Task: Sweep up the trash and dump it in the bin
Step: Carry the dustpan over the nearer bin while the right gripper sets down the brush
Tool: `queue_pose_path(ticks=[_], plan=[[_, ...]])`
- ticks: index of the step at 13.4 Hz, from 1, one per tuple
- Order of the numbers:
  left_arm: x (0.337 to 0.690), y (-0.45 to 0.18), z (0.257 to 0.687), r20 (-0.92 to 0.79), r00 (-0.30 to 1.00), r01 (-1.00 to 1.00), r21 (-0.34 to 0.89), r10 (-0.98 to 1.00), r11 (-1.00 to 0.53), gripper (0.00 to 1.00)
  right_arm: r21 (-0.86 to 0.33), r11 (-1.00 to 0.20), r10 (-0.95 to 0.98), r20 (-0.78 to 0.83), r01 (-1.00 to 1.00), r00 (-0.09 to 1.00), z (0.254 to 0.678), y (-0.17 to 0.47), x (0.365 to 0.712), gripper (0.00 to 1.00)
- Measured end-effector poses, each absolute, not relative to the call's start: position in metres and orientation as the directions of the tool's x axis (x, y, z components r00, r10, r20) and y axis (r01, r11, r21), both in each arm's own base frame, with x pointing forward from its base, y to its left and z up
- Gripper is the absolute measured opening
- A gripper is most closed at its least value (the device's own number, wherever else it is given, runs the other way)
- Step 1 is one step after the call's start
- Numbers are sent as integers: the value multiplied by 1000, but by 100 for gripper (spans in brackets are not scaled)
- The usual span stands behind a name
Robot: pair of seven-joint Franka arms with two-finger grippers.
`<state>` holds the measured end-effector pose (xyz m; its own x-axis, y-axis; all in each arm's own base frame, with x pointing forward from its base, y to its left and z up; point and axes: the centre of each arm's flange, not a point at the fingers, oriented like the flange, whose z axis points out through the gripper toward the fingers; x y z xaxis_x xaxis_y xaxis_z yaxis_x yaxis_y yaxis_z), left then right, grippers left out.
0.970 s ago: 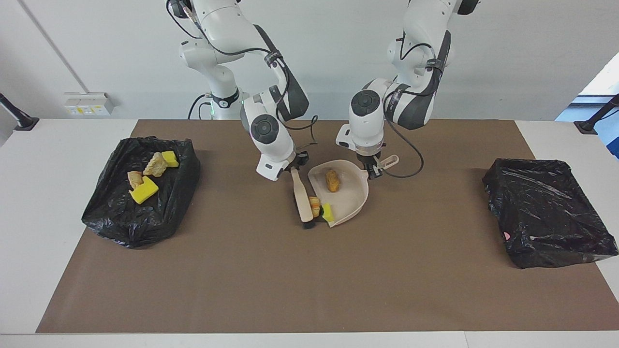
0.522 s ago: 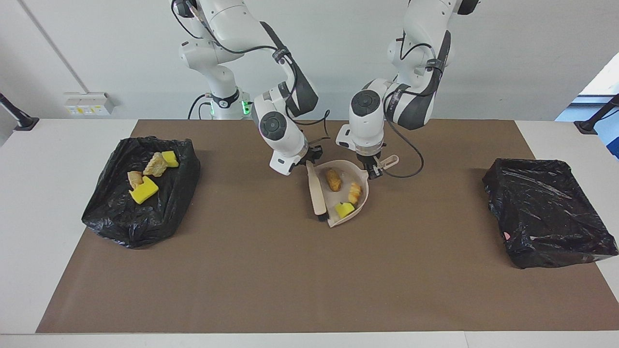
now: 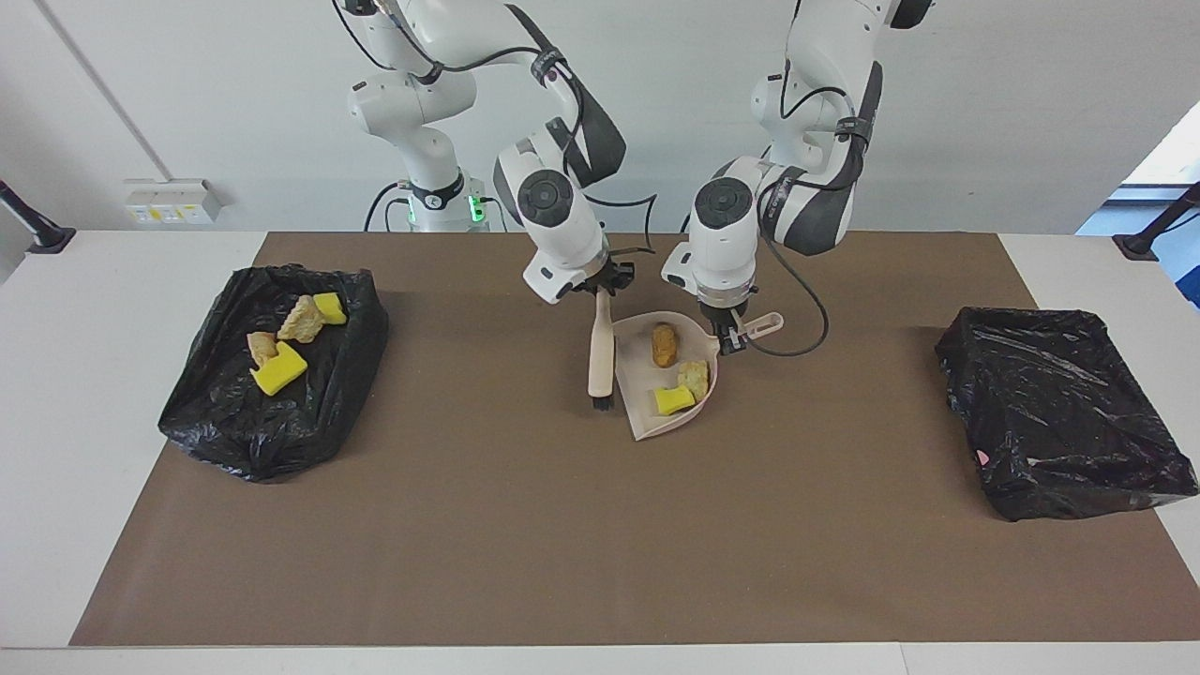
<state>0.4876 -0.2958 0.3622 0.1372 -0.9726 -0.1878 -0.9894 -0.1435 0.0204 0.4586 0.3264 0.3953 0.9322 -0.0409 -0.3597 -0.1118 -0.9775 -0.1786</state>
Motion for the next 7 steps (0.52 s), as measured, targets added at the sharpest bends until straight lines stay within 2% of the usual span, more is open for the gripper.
queue_pose_path(ticks=[3, 7], plan=[[500, -276, 370, -185, 85, -996, 17, -979, -90, 32, -122, -983, -82, -378, -137, 922, 439, 317, 432, 26], [521, -224, 409, -184, 30, -999, -29, -982, -25, 32, -65, -994, -57, -401, -91, 914, 423, 329, 376, 26]])
